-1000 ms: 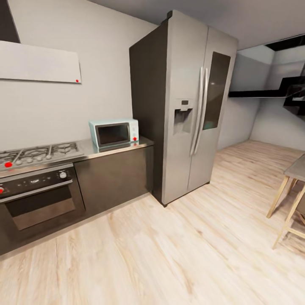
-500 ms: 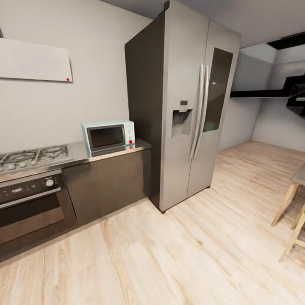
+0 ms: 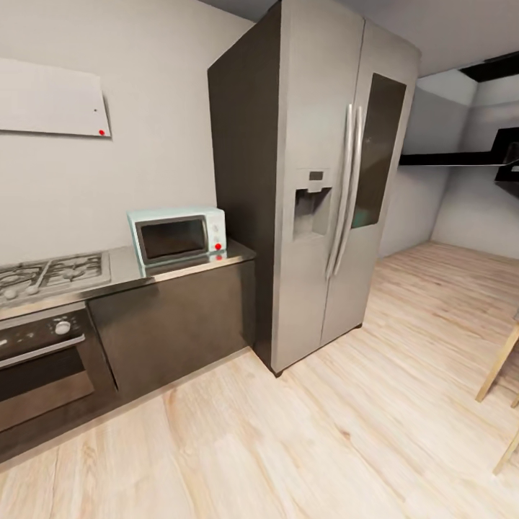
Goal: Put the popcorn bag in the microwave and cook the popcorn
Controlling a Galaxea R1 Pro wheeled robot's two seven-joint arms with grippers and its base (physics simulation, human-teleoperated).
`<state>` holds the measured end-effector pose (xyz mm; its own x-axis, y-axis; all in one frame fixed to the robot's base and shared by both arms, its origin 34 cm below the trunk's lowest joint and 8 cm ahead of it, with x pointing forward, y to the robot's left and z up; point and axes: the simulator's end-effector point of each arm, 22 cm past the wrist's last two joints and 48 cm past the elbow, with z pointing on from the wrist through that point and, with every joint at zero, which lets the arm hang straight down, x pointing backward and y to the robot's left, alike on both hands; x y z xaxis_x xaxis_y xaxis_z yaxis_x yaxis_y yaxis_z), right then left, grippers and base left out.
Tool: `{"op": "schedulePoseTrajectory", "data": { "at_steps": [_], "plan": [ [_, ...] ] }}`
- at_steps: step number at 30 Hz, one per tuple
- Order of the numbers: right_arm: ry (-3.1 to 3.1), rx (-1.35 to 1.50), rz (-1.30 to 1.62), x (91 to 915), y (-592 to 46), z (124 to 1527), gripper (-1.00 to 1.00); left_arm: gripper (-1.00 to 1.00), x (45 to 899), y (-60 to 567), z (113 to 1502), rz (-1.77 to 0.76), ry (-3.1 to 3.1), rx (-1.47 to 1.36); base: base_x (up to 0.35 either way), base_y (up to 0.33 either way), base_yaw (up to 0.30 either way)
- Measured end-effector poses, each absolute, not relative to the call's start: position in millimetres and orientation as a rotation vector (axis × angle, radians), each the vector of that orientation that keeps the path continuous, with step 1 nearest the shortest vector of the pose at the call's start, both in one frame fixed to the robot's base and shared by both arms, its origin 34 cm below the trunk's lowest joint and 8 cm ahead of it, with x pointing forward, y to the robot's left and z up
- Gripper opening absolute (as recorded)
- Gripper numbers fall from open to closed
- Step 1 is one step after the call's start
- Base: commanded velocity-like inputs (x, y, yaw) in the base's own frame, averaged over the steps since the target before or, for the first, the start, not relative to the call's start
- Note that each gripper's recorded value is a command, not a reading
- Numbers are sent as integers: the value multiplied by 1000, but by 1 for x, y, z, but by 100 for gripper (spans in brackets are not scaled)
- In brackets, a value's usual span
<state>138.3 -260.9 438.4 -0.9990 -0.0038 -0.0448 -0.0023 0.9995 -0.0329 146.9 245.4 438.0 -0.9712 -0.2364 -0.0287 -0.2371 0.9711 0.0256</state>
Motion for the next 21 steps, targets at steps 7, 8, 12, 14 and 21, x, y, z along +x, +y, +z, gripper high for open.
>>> {"op": "schedulePoseTrajectory", "data": {
  "at_steps": [7,8,12,14,21],
  "plan": [
    [3098,-3,-47,138,-259,438,100,100,147,245,438,45,3094,-372,320,0,0],
    [3098,-3,-47,138,-259,438,100,100,147,245,438,45,3094,-372,320,0,0],
    [3098,-2,-45,138,-258,438,100,100,147,245,438,45,3092,-372,320,0,0],
    [3097,-2,-42,138,-257,438,100,100,147,246,438,45,3090,-373,320,0,0],
    [3095,-7,-42,139,-257,438,100,100,148,246,438,46,3089,-375,320,0,0]
  ]
}}
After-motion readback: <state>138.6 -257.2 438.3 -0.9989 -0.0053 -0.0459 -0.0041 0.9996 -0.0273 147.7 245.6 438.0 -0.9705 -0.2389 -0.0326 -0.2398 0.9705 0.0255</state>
